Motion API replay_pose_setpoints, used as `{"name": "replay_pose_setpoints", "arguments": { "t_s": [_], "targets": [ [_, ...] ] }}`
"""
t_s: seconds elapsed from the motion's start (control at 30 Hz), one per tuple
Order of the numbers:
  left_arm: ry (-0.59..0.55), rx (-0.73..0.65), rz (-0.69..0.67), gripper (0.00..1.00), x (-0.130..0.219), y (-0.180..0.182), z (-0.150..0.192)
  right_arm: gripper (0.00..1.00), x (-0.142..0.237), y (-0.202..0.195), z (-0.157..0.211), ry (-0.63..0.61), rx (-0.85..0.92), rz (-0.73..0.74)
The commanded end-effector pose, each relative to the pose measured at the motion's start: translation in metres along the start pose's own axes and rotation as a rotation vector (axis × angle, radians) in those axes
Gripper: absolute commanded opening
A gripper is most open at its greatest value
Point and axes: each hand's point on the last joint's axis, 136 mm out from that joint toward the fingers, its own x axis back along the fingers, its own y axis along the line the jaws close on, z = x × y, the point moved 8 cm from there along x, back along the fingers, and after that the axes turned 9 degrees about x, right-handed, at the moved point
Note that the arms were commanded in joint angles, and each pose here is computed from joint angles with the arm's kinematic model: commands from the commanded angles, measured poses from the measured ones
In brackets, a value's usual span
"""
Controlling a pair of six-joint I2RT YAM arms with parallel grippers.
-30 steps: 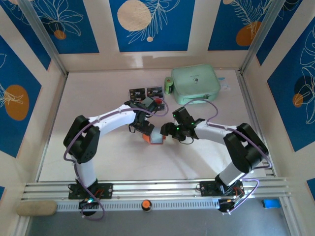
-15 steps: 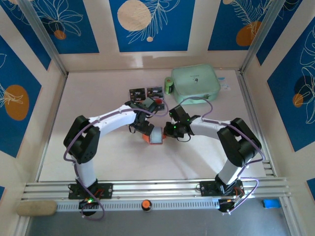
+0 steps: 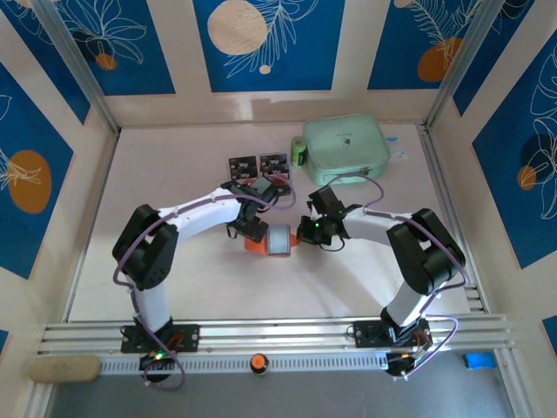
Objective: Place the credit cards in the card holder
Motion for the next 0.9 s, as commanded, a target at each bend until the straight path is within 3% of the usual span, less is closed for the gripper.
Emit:
{"name": "replay_pose_setpoints", "arguments": {
  "t_s": [0.0,0.33,0.57,0.87],
  "targets": [
    [-0.004,-0.005,-0.042,1.00,-0.004,0.003,0.009,0.00,0.001,-0.002,0.009,0.031,-0.009,-0.029],
    [0.045,-0.014,-0.061,1.00,-0.031,0.003,0.030,0.00,-0.005,-0.006,0.020,0.036,-0.030,-0.024],
    [0.024,0.010,-0.001,1.00,-0.021,-0.001,0.025,0.00,-0.006,-0.005,0.028,0.052,-0.043,-0.029],
    [0.001,0.034,0.053,1.00,-0.009,-0.001,0.023,0.18,0.017,0.002,0.026,0.010,-0.028,-0.029]
  ]
}}
